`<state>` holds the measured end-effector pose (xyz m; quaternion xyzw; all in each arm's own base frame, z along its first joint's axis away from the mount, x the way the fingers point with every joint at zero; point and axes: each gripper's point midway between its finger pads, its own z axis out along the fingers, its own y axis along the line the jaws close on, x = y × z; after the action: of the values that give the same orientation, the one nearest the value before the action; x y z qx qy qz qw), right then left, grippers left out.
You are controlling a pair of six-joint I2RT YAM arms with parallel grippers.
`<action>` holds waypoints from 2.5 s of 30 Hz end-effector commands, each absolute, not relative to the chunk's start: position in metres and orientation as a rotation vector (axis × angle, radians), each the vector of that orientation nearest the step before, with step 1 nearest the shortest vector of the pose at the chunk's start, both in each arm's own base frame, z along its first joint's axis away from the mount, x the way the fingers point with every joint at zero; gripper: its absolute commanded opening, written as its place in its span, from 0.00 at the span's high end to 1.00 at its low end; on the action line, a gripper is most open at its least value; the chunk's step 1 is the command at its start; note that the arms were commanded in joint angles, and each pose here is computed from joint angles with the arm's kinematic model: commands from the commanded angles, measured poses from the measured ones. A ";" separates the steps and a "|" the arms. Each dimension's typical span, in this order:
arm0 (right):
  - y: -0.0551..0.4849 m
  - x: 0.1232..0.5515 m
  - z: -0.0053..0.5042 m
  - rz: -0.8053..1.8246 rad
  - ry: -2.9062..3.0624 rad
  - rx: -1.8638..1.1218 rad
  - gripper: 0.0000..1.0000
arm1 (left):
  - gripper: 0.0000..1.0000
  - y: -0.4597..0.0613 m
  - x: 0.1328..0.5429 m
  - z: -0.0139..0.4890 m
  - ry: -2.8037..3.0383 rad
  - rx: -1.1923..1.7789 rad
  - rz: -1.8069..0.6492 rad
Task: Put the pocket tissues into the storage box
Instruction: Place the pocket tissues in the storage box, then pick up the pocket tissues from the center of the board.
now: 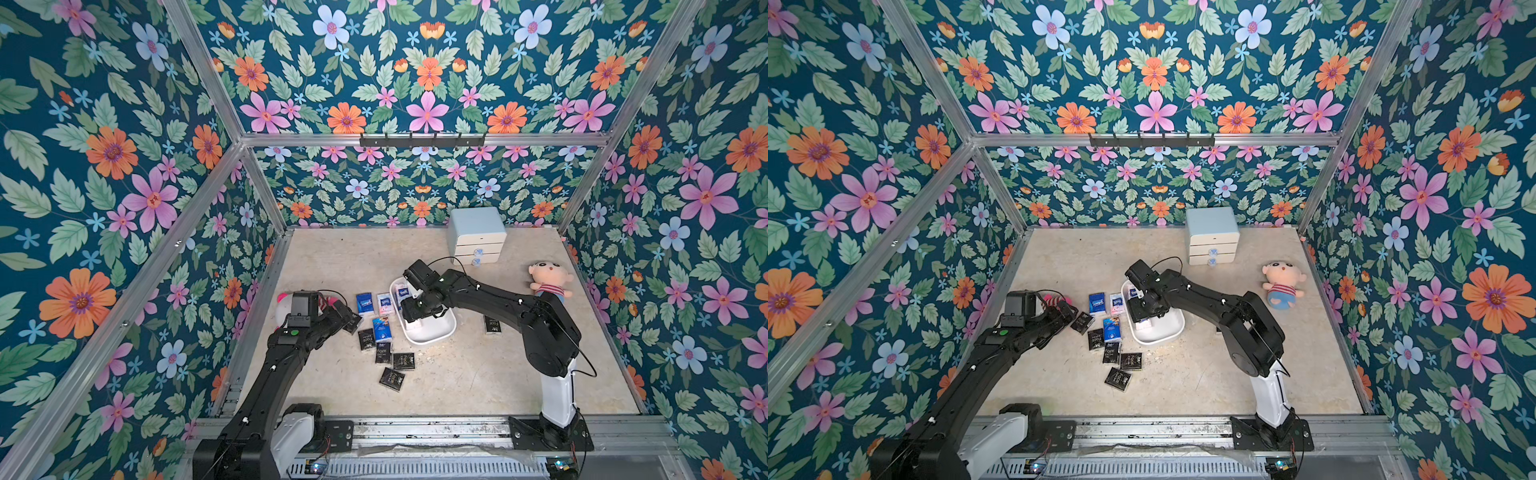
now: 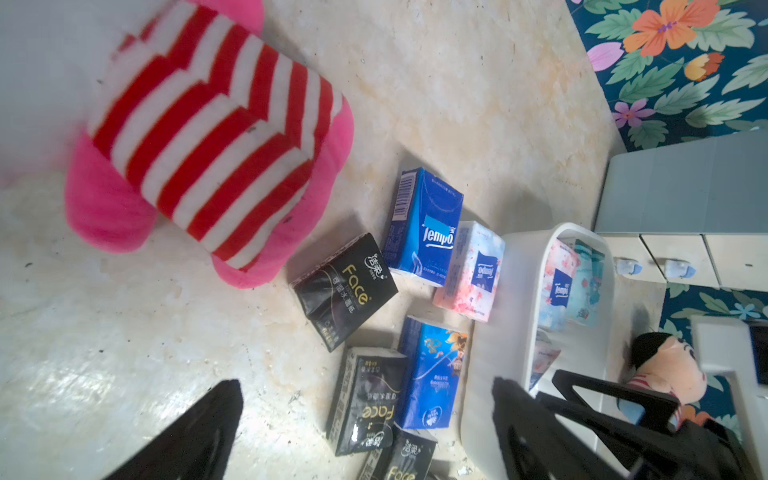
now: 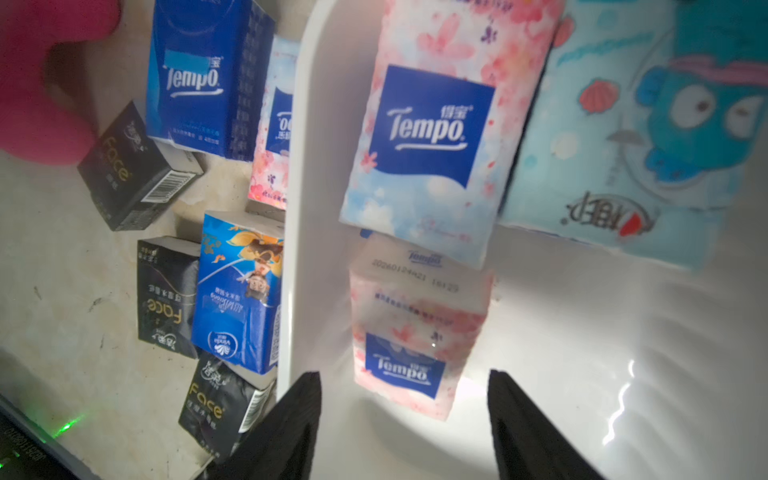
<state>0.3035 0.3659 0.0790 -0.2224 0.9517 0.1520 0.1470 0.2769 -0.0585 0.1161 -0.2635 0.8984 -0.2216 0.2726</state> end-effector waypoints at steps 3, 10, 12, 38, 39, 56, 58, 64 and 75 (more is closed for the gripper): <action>0.374 0.314 0.071 0.453 2.733 -0.548 0.36 | 0.01 -0.060 0.275 0.116 2.433 -0.668 -0.594; 0.366 0.305 0.056 0.434 2.781 -0.544 0.44 | 0.01 -0.058 0.269 0.116 2.426 -0.681 -0.592; 0.364 0.302 0.056 0.433 2.781 -0.551 0.45 | 0.00 -0.058 0.268 0.117 2.416 -0.688 -0.594; 0.360 0.323 0.118 0.552 2.621 -0.222 0.35 | 0.01 -0.071 0.267 0.124 2.455 -0.578 -0.634; 0.355 0.323 0.122 0.549 2.609 -0.175 0.35 | 0.01 -0.073 0.266 0.122 2.472 -0.553 -0.632; 0.260 0.342 0.152 0.548 2.602 0.034 0.33 | 0.27 -0.134 0.267 0.103 2.580 -0.389 -0.447; 0.253 0.346 0.155 0.585 2.583 0.035 0.34 | 0.28 -0.142 0.267 0.098 2.601 -0.372 -0.420; 0.235 0.349 0.159 0.631 2.530 0.023 0.34 | 0.24 -0.171 0.264 0.081 2.652 -0.327 -0.337; 0.205 0.344 0.160 0.671 2.477 0.056 0.35 | 0.22 -0.181 0.277 0.061 2.673 -0.265 -0.223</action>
<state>0.3389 0.2065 0.1524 0.0322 0.9322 0.2462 0.2633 0.2655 -0.1816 0.0588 -0.1018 0.9698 -0.0920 0.2017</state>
